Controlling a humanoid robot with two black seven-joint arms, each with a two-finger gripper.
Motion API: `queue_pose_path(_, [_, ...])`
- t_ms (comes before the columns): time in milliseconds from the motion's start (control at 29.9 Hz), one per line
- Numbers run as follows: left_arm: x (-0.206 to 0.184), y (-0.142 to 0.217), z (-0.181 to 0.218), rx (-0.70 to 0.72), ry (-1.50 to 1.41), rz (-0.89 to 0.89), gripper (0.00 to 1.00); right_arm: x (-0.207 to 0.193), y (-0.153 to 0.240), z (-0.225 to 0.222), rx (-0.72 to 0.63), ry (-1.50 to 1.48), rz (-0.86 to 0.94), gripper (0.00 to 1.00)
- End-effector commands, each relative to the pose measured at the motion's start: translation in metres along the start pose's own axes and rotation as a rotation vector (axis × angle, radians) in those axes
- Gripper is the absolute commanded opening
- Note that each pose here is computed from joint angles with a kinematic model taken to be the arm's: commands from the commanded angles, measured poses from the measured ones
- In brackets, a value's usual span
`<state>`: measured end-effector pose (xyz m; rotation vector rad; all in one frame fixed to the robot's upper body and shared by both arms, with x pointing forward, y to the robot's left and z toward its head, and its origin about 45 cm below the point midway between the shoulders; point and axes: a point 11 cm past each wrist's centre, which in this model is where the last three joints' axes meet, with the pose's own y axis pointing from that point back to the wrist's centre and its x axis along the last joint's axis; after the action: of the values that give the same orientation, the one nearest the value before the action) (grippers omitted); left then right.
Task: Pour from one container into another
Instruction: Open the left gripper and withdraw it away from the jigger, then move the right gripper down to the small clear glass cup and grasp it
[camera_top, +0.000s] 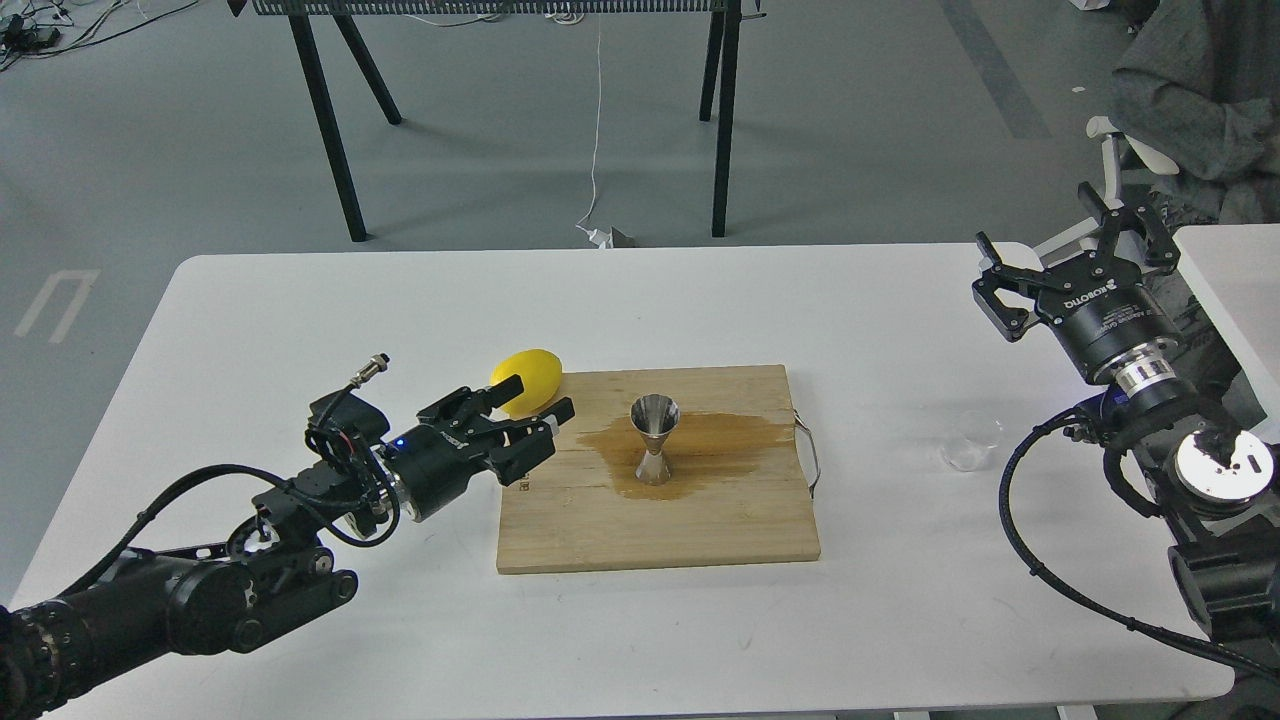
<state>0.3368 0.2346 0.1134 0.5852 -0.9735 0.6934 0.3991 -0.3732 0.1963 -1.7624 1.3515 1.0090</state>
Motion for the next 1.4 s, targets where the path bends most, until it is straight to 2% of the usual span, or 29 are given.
queue_pose_path(0, [0.023,0.006,-0.006,0.025,0.091,0.015,0.87,-0.001,0.000,0.000,0.000,-0.003,-0.003,0.99])
queue_pose_path(368, [0.079,0.002,-0.016,0.021,0.363,-0.051,0.89,-0.008,-0.003,0.003,-0.014,-0.005,-0.025,0.99])
queue_pose_path(669, [0.121,0.009,-0.014,-0.099,0.785,-0.106,0.91,-0.017,-0.003,-0.006,0.045,-0.118,-0.064,0.99])
queue_pose_path(836, [0.148,0.022,-0.042,-0.107,1.040,0.122,0.92,-0.022,0.014,-0.005,0.083,-0.261,-0.103,0.99])
queue_pose_path(936, [0.159,0.030,-0.051,-0.116,1.118,0.202,0.92,-0.023,0.030,-0.007,0.084,-0.269,-0.109,0.99])
queue_pose_path(1037, [0.164,0.032,-0.054,-0.131,1.168,0.246,0.92,-0.026,0.044,-0.002,0.081,-0.284,-0.117,0.99])
queue_pose_path(1371, [0.154,0.039,-0.061,-0.112,1.223,0.276,0.93,-0.012,0.079,-0.006,0.098,-0.349,0.096,0.99])
